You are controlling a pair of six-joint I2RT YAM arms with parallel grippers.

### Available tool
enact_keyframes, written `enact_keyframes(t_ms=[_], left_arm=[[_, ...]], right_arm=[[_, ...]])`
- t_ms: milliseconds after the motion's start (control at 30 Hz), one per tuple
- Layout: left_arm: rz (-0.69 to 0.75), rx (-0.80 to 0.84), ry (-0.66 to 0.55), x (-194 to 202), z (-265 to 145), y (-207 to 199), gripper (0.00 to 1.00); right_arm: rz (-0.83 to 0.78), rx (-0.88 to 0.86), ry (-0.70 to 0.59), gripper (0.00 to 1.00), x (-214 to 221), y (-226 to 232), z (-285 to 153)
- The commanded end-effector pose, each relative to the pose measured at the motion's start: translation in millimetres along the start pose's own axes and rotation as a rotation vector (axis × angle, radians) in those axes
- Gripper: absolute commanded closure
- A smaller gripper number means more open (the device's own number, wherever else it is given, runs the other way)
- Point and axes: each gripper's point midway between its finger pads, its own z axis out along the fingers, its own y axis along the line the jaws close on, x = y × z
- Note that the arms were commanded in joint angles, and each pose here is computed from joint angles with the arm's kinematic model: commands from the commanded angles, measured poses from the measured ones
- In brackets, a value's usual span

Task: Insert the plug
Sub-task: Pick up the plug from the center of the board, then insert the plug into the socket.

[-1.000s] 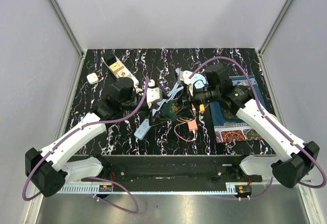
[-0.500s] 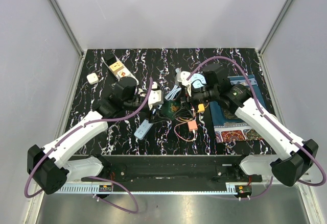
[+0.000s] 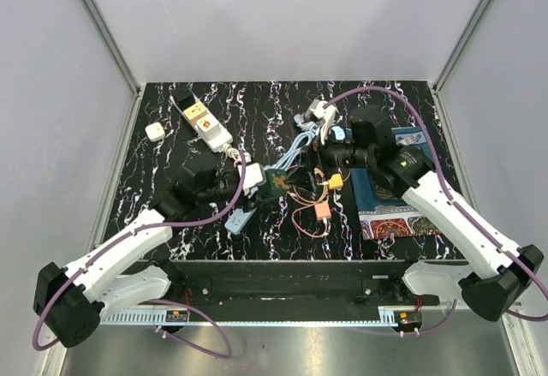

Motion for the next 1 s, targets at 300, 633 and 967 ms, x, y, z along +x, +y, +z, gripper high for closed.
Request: enact_keyframes(t_ms=[300, 633, 967], left_arm=[[0.04, -0.305, -0.142, -28.2, -3.9, 32.6, 0.99], [0.029, -0.316, -0.142, -27.6, -5.4, 28.7, 0.99], [0.01, -0.346, -0.119, -21.6, -5.3, 33.5, 0.97]], right_arm=[[0.535, 0.24, -0.05, 0.0, -3.9, -12.9, 43.7], [0.518, 0.263, -0.035, 0.04, 1.3, -24.8, 62.1], [0.512, 0.195, 0.021, 0.3, 9.7, -17.5, 80.0]])
